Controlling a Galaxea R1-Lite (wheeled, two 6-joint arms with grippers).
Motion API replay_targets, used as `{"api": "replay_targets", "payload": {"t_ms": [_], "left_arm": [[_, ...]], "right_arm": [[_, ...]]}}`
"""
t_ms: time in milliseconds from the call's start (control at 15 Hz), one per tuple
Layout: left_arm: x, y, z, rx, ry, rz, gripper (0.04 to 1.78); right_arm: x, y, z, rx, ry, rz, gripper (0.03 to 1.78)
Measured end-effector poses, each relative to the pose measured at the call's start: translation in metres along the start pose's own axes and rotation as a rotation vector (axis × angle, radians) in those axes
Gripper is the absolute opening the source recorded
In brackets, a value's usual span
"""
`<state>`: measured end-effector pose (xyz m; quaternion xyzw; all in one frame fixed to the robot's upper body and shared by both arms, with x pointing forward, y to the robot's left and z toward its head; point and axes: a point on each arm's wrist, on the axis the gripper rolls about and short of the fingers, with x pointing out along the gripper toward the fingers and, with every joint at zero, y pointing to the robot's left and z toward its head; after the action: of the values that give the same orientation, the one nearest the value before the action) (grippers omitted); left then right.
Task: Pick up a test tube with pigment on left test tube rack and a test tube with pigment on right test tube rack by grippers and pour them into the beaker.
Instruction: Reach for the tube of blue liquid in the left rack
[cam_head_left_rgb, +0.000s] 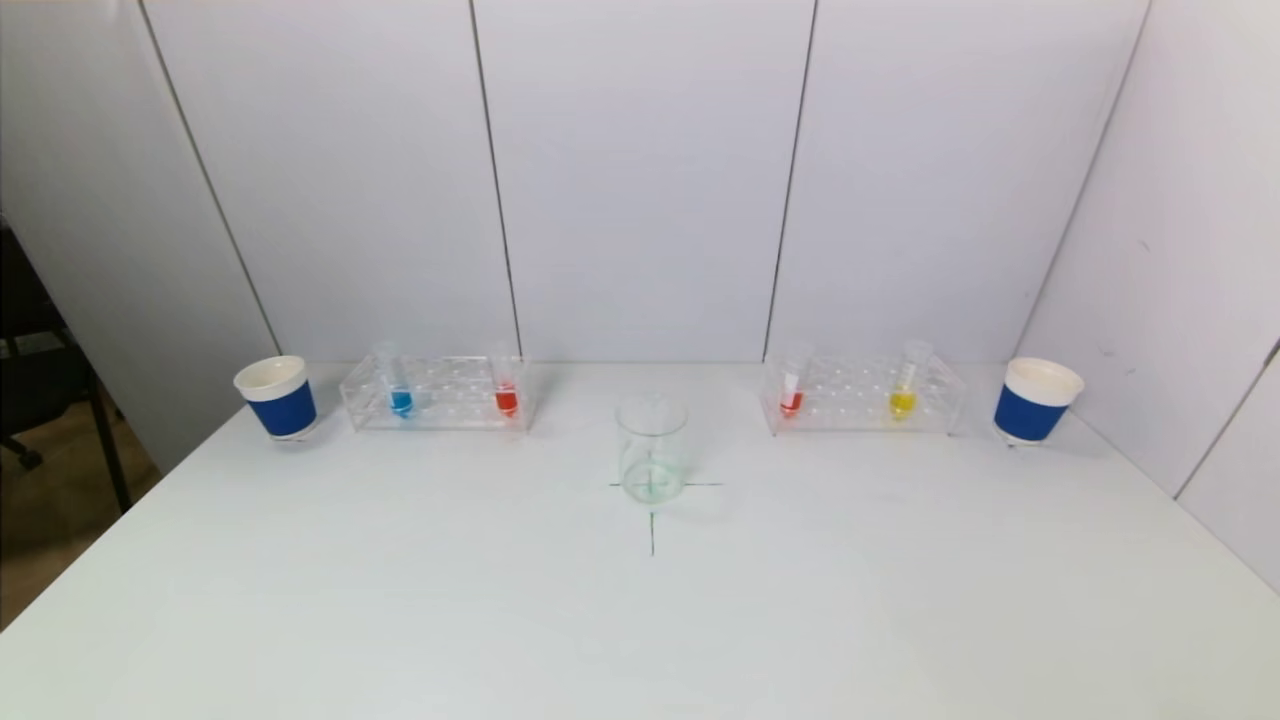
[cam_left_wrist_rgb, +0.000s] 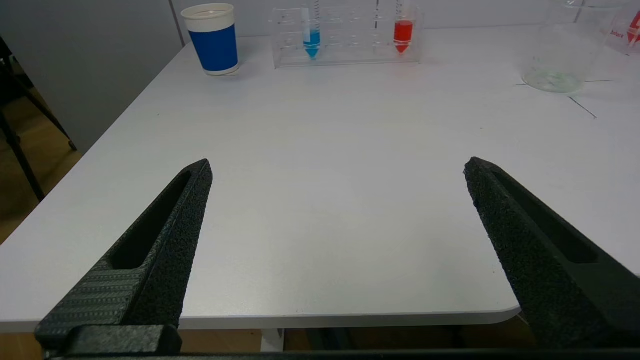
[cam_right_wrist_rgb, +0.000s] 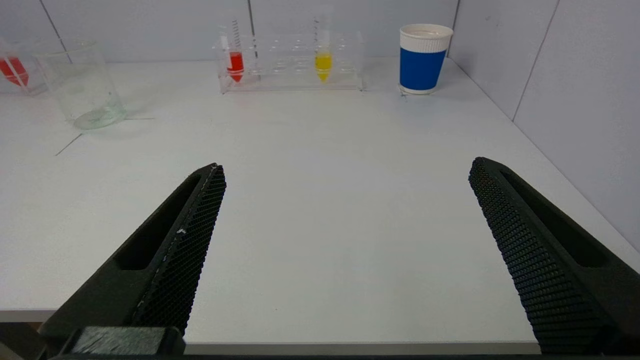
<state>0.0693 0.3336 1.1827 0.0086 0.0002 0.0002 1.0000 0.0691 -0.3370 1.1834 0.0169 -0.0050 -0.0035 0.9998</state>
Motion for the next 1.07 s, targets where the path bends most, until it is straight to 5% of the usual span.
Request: {"api": "replay_targets", "payload": {"t_ms": [1067], "left_arm": [[0.0, 0.0, -0.0001, -0.005, 0.001, -0.001, 1.76]], "right_arm": [[0.0, 0.0, 0.0, 0.0, 0.0, 0.0, 1.77]]}}
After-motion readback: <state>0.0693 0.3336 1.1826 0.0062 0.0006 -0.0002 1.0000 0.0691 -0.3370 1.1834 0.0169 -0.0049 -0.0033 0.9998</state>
